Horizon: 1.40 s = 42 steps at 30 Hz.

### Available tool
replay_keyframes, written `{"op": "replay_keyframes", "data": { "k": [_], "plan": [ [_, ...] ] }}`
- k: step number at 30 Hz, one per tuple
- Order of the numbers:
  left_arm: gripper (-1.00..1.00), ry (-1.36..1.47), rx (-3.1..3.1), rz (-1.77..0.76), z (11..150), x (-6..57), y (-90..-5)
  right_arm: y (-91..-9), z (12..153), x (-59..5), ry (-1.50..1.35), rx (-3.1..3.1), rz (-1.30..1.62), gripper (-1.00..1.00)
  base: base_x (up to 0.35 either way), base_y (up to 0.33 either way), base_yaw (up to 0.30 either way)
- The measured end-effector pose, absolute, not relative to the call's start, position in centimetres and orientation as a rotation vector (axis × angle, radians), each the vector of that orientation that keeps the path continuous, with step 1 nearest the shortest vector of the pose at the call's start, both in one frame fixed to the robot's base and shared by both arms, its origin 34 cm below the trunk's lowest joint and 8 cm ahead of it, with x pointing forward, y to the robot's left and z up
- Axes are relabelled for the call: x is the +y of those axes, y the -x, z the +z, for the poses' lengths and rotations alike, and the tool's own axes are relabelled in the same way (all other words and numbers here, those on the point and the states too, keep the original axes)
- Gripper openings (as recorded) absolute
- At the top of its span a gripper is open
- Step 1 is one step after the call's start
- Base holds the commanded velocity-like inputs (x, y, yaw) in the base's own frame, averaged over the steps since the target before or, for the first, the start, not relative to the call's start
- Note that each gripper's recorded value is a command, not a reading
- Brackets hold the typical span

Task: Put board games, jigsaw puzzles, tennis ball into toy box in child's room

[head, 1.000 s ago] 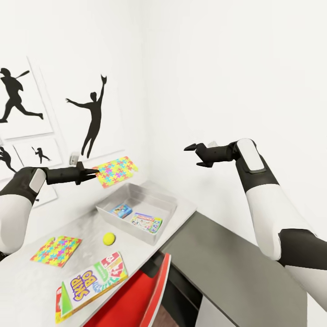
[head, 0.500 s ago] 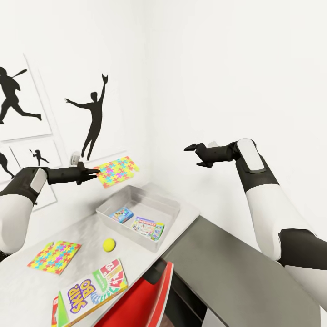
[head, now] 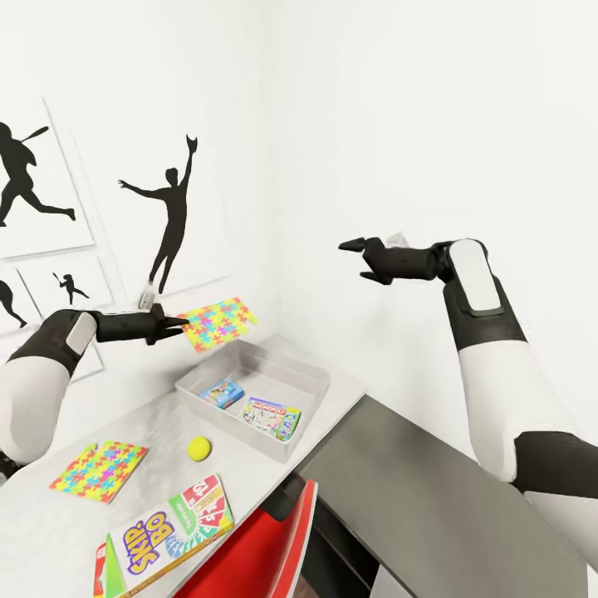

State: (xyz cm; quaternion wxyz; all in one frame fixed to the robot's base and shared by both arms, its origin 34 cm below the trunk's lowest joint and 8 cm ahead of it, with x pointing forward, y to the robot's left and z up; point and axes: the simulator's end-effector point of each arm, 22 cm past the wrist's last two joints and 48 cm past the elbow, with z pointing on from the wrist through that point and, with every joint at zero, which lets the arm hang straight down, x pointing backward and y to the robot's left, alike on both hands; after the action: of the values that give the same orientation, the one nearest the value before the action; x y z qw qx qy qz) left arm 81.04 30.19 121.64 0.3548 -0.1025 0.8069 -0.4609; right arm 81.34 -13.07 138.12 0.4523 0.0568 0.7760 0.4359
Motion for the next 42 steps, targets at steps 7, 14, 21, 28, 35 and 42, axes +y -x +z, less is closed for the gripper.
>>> {"op": "replay_keyframes", "data": {
  "k": [7, 14, 21, 28, 35, 42],
  "plan": [
    [-1.00, 0.266, 2.120, -1.219, 120.3, 28.1, -81.0, -79.8, 141.0, -13.0, -0.079, 1.829, 1.072, 1.00, 0.000, 0.000, 0.000],
    [-1.00, 0.264, 2.191, -1.166, 118.4, 26.1, -81.2, -78.2, 143.7, -12.6, -0.022, 1.755, 1.066, 1.00, 0.000, 0.000, 0.000],
    [-1.00, 0.280, 2.260, -1.090, 116.2, 24.8, -81.4, -76.9, 143.9, -11.0, 0.046, 1.747, 1.039, 1.00, 0.000, 0.000, 0.000],
    [-1.00, 0.277, 2.256, -1.070, 114.9, 24.1, -81.7, -76.8, 143.3, -10.3, 0.052, 1.757, 1.046, 1.00, 0.000, 0.000, 0.000],
    [-1.00, 0.272, 2.224, -1.050, 113.9, 23.9, -82.2, -76.7, 143.1, -10.3, 0.051, 1.759, 1.047, 1.00, 0.000, 0.000, 0.000],
    [-1.00, 0.264, 2.191, -1.035, 114.0, 23.8, -82.7, -76.7, 143.0, -10.2, 0.052, 1.761, 1.048, 1.00, 0.000, 0.000, 0.000]
  ]
}}
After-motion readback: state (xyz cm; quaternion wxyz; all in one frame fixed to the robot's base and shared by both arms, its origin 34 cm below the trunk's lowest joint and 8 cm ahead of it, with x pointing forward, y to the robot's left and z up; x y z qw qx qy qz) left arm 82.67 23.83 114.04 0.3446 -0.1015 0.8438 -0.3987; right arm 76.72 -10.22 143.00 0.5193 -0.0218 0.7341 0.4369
